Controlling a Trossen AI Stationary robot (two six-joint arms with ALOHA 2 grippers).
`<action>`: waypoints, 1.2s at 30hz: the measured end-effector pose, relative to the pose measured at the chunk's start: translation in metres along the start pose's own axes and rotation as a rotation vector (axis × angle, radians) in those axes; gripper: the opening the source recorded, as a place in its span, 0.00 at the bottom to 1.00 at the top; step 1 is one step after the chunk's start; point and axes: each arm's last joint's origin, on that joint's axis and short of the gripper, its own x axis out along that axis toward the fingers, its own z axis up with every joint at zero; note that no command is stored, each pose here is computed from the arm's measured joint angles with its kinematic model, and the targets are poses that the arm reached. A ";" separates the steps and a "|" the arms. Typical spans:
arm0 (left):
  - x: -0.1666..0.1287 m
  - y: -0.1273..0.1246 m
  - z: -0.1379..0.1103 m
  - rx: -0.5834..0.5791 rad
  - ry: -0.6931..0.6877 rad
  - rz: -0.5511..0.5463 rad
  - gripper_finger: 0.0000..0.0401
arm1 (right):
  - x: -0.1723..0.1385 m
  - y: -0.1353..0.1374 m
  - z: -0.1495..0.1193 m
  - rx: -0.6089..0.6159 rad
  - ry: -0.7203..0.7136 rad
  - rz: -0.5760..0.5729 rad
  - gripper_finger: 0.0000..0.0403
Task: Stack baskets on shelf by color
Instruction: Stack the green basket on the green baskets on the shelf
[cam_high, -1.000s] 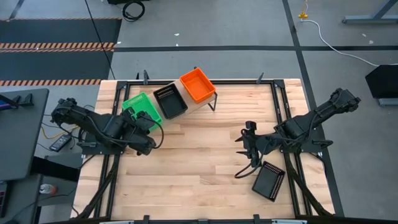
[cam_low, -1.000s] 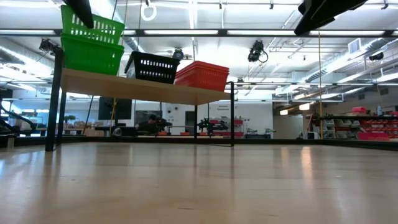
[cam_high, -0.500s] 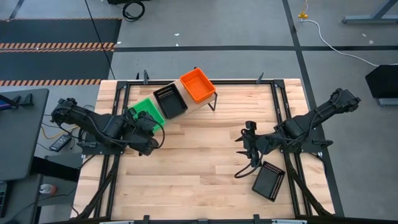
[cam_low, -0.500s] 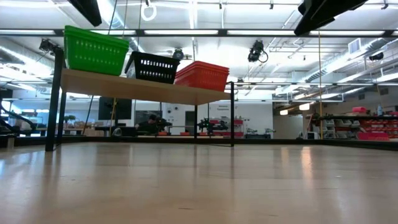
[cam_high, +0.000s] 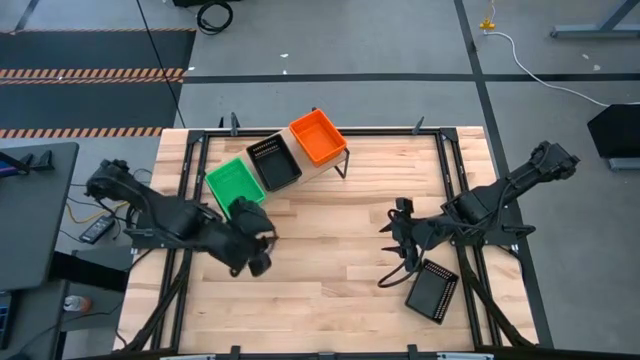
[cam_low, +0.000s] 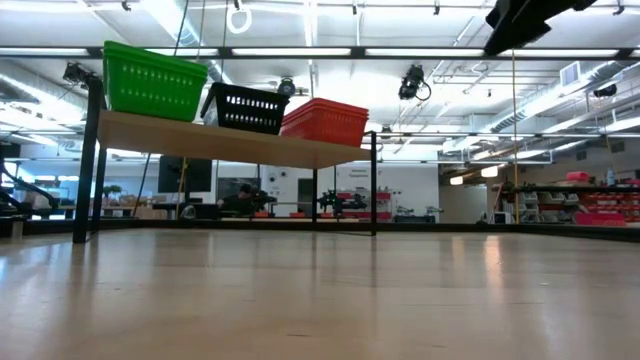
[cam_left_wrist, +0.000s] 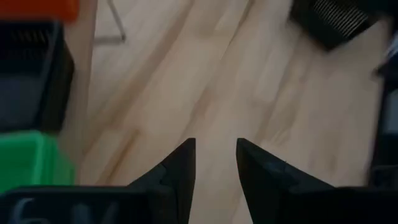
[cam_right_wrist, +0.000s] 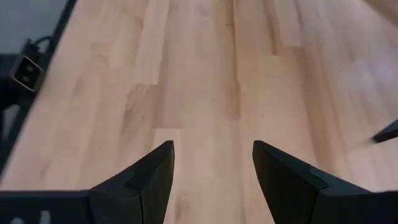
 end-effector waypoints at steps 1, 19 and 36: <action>0.005 -0.003 -0.004 0.005 0.032 0.009 0.30 | 0.000 0.001 -0.001 0.019 0.002 0.010 0.56; 0.042 0.015 -0.035 0.142 0.339 0.415 0.29 | 0.002 0.036 -0.046 0.232 0.230 0.216 0.56; 0.046 0.034 -0.028 0.142 0.399 0.516 0.29 | -0.009 0.054 -0.056 0.203 0.219 0.240 0.56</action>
